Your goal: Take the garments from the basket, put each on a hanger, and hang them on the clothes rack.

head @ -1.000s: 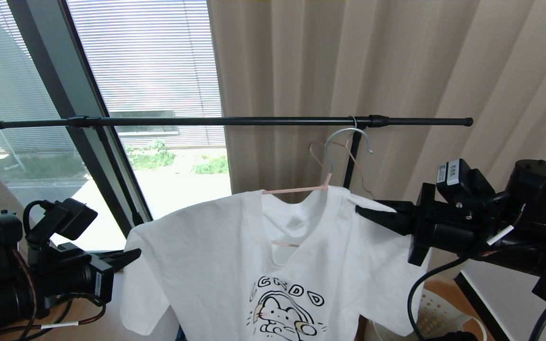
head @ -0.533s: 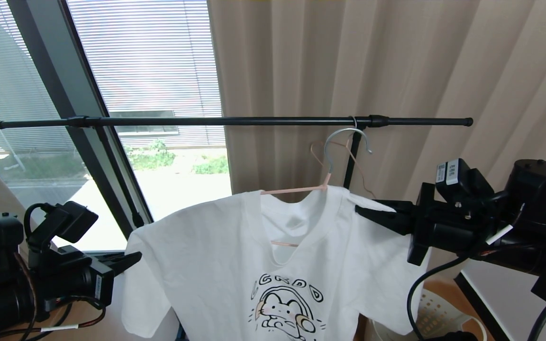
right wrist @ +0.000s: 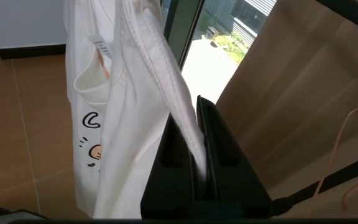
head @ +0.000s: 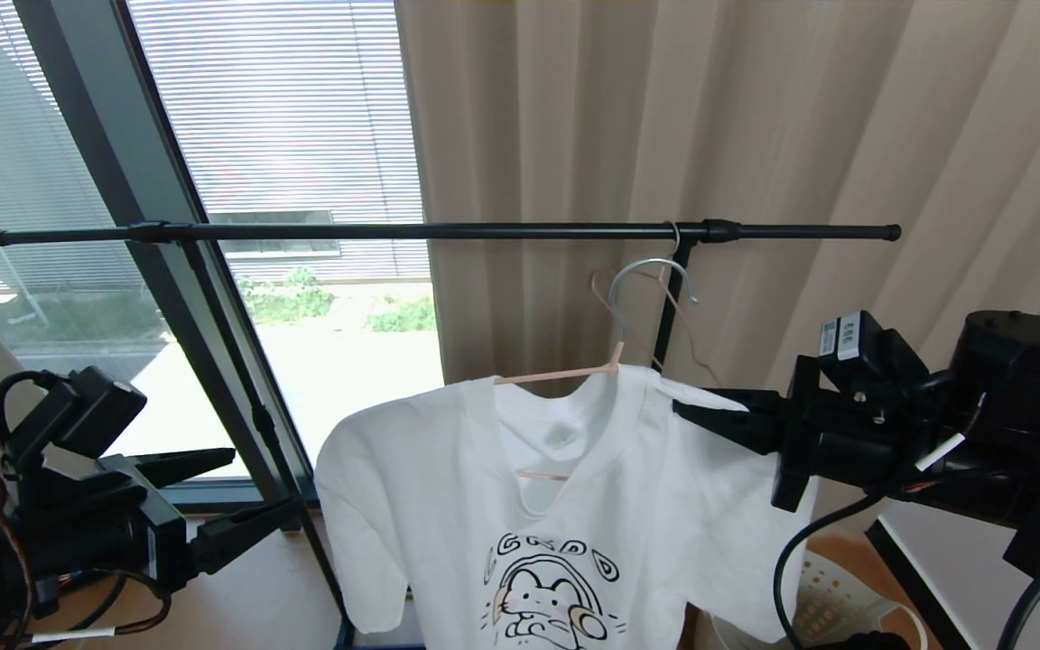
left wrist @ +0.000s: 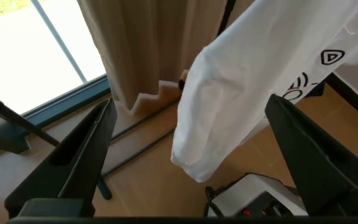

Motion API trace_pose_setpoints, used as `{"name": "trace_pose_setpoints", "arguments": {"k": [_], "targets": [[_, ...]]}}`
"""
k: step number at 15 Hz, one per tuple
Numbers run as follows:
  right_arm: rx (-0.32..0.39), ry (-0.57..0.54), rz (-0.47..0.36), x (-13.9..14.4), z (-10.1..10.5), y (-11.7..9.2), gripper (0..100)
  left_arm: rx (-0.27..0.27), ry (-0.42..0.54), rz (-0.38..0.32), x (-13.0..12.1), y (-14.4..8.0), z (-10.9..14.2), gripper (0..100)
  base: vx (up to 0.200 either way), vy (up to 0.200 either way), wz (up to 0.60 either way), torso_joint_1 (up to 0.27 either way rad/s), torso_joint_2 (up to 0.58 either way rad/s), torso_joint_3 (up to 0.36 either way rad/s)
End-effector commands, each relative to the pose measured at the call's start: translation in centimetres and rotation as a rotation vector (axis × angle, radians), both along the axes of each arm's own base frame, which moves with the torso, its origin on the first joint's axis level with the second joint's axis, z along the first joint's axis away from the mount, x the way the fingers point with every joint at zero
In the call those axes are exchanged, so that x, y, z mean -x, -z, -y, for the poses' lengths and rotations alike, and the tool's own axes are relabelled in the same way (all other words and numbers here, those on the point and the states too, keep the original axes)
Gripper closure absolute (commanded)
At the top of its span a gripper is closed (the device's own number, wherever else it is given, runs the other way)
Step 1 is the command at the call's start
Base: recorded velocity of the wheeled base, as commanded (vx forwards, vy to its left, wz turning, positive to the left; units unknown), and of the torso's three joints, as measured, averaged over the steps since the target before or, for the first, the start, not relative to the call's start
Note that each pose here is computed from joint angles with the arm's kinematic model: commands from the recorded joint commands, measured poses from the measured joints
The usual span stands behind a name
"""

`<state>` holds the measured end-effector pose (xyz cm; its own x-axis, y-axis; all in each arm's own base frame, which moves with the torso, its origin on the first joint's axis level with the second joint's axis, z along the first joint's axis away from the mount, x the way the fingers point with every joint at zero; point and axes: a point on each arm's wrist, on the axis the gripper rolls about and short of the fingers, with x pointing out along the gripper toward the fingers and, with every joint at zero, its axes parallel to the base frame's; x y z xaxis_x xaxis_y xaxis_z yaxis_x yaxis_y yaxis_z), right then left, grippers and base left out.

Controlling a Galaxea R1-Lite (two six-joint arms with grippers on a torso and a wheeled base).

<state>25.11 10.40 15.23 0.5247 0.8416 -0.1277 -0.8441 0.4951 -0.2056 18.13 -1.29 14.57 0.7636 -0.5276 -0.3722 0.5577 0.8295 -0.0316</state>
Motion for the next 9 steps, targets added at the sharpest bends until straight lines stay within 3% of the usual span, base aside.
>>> {"name": "trace_pose_setpoints", "arguments": {"k": [1,2,3,5,6,9], "targets": [[0.011,-0.004,0.0,0.0,-0.1,0.3,100,0.006,0.041,0.068,0.5,-4.6,0.6,0,0.0,0.0,0.0,0.0,0.0,0.0],[0.015,-0.007,0.007,0.0,-0.1,0.3,100,0.006,0.063,0.053,0.6,-5.8,1.0,0,0.0,0.0,0.0,0.0,0.0,0.0],[0.02,-0.014,0.008,0.1,-0.2,0.4,100,0.004,0.112,0.043,0.5,-8.7,1.9,0,0.0,0.0,0.0,0.0,0.0,0.0],[0.021,-0.026,0.003,0.3,-0.5,0.5,100,0.0,0.172,0.061,0.2,-11.0,3.0,0,0.0,0.0,0.0,0.0,0.0,0.0],[0.024,-0.034,0.001,0.4,-0.7,0.6,100,-0.013,0.233,0.043,-0.2,-11.7,4.1,0,0.0,0.0,0.0,0.0,0.0,0.0],[0.038,-0.05,0.025,0.6,-0.9,0.6,100,-0.127,0.38,0.005,-1.4,-11.9,6.5,0,0.0,0.0,0.0,0.0,0.0,0.0]]}}
